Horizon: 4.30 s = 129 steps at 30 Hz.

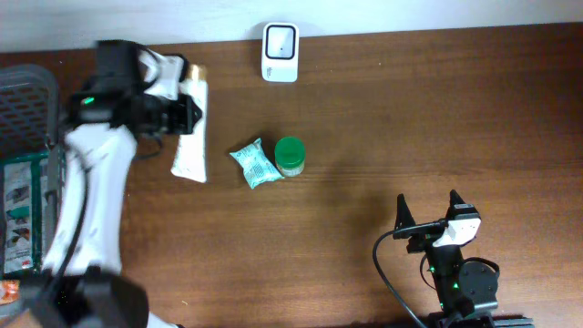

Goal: Scan the item barcode
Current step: 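Take the white tube from the basket with the left gripper, lay it left of packet, then take the green 3M package from the basket with the left gripper, place right of jar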

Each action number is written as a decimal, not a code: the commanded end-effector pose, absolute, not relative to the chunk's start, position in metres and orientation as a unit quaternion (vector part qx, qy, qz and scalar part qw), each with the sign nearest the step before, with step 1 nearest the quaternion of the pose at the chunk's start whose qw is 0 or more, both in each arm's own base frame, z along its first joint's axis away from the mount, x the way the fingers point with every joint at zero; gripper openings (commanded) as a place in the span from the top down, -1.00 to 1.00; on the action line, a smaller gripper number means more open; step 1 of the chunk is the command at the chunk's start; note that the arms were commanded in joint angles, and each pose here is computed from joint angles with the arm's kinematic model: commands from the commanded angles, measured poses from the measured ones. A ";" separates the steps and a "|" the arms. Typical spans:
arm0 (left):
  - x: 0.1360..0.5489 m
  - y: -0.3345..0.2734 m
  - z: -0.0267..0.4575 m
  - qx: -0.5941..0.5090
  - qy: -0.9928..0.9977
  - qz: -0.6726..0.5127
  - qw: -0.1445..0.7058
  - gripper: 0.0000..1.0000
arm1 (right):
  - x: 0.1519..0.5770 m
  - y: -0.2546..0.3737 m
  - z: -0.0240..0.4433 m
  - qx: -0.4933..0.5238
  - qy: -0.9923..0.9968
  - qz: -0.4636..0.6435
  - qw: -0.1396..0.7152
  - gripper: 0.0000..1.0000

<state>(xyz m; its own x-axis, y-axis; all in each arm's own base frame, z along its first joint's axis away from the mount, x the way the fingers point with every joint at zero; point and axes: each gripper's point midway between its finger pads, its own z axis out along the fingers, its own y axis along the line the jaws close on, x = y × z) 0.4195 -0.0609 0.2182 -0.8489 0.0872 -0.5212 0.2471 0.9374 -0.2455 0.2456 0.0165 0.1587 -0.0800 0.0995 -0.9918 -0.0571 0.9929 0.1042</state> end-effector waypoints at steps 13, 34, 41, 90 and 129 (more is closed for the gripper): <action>0.463 -0.104 0.148 0.134 0.970 -0.081 0.184 -0.99 | 0.246 0.015 0.156 0.017 0.734 0.058 0.676 -0.96; 0.324 0.287 0.093 -0.194 0.957 0.109 0.185 -0.99 | 0.246 0.015 0.156 0.017 0.734 0.058 0.677 -0.97; 0.308 0.295 0.037 -0.194 0.968 0.116 0.111 -0.70 | 0.246 0.015 0.156 0.017 0.734 0.058 0.677 -0.97; 0.403 -0.249 0.247 -0.003 0.887 -0.337 0.315 1.00 | 0.246 0.015 0.156 0.017 0.734 0.058 0.677 -0.96; 0.233 0.313 0.151 -0.575 0.789 0.162 0.144 -0.22 | 0.246 0.015 0.156 0.017 0.734 0.058 0.676 -0.96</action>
<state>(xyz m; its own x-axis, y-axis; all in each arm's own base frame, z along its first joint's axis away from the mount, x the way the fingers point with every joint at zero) 0.2740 0.2970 0.2029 -0.2987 -0.7905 -0.5346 -0.9079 0.4081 -0.0961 0.2456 0.0165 0.1587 -0.0801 0.0999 -0.9918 -0.0575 0.9929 0.1046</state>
